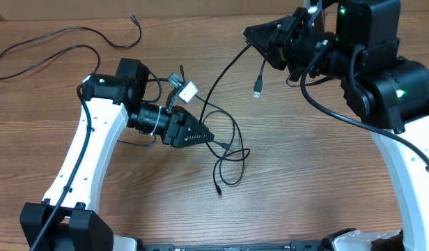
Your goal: Untangle cables
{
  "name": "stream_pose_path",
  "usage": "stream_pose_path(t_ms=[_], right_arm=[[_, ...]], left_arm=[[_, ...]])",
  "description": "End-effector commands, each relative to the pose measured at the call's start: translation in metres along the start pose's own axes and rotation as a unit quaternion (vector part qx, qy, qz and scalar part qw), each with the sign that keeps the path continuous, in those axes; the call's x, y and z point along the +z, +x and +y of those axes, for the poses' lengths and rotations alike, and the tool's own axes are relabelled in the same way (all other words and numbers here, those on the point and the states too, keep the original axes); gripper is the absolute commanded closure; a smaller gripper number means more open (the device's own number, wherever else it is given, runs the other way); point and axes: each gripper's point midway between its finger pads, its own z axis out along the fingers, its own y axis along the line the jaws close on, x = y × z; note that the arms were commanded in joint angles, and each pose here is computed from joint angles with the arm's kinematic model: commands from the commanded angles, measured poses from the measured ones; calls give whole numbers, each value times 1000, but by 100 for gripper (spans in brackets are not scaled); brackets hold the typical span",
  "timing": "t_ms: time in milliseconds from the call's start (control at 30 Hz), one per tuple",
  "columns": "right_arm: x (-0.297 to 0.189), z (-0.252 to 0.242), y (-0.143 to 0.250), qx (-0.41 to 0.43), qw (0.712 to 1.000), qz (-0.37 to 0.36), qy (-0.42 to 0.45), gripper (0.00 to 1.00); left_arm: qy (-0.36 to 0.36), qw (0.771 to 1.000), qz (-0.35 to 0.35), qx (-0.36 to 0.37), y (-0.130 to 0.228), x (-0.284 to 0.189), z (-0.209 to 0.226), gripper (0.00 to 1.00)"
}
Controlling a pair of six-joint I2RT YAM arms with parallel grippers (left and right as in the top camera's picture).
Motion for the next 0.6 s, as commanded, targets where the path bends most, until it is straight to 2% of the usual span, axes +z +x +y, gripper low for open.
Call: stream_pose_path(t_ms=[0,133,233,300,400,433,533,567], right_arm=[[-4,5,0,-2,1000,-1,-8,96],[-4,6,-2,-3,1000,-6,-8,96],[-4,7,-3,-5,1000,-8,-11,96],[-4,8,-3,-6,1000,-9,-12,96],[-4,7,-5,-5,1000,-11,-12,96],[-5,6,-6,-4,1000,-12,-11,96],[-8,-9,-18,9,999,-39,19,95],[-9,-15,-21,12,998,-49,33,89]], left_arm=[[3,1000,-6,20,-5,-2,-10,60],[-20,1000,7,4,-1,-2,-3,69],[-20,1000,7,4,-1,-2,-3,71],[-20,1000,7,4,-1,-2,-3,81],[-20,1000,7,4,-1,-2,-3,88],[-20,1000,7,4,-1,-2,-3,96],[-21,999,4,-29,-2,-2,-2,96],[-23,999,0,-44,-4,-4,-1,96]])
